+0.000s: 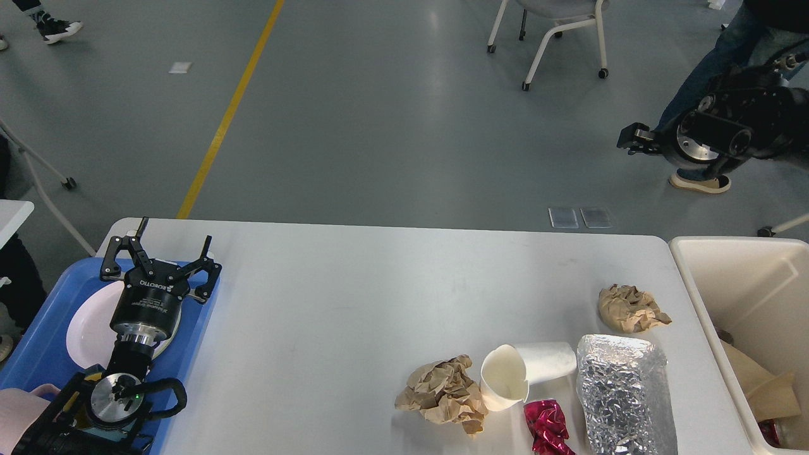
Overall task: Tidy desktop
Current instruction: 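Bring the right gripper back over the table toward the foil package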
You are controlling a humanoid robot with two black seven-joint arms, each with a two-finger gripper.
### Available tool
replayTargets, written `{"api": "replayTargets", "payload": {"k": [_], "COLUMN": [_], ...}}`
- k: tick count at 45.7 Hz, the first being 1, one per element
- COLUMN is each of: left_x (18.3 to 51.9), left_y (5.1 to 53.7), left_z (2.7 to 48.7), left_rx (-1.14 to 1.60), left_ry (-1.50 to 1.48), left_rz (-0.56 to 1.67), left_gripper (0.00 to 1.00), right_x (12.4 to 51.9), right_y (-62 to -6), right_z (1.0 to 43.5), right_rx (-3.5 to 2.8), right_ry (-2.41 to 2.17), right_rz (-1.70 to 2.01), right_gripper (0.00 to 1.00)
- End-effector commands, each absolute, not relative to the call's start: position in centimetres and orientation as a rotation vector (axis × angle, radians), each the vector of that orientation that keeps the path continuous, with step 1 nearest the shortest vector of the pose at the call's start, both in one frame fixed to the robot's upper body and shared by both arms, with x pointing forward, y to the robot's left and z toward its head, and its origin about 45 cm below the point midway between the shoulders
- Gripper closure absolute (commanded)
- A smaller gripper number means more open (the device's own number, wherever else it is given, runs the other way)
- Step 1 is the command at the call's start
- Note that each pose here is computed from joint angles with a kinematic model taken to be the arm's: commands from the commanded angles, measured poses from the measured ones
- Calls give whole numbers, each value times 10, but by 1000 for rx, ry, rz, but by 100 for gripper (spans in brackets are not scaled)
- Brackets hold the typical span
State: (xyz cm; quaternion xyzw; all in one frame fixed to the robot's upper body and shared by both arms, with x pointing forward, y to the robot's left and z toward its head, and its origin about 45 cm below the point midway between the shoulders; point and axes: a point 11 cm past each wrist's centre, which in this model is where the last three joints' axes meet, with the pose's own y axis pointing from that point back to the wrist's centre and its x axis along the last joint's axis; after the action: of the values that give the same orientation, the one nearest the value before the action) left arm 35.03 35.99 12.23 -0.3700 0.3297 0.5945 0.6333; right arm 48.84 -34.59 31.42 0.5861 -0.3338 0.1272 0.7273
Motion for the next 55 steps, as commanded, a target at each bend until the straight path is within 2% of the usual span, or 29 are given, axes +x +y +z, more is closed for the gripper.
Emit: {"api": "replayTargets", "payload": {"k": [1, 8, 26, 32, 55], "left_x": [350, 350, 350, 350, 350], "left_y": [360, 360, 360, 360, 360], "left_z": [122, 122, 122, 122, 122], "left_rx": [-848, -847, -847, -846, -847], "left_ry": [753, 754, 754, 755, 754], "left_rz": [1360, 1361, 1361, 1360, 1361], "left_gripper": [4, 4, 4, 4, 4], "right_x": [482, 457, 375, 350, 333], "right_y": [-288, -256, -199, -195, -201], "right_z": [351, 370, 439, 438, 419], "right_rx": [1338, 1368, 1438, 1435, 1528], "right_ry": [-472, -250, -111, -52, -36], "right_rz": [270, 192, 181, 161, 39], "right_gripper": [0, 0, 0, 0, 0]}}
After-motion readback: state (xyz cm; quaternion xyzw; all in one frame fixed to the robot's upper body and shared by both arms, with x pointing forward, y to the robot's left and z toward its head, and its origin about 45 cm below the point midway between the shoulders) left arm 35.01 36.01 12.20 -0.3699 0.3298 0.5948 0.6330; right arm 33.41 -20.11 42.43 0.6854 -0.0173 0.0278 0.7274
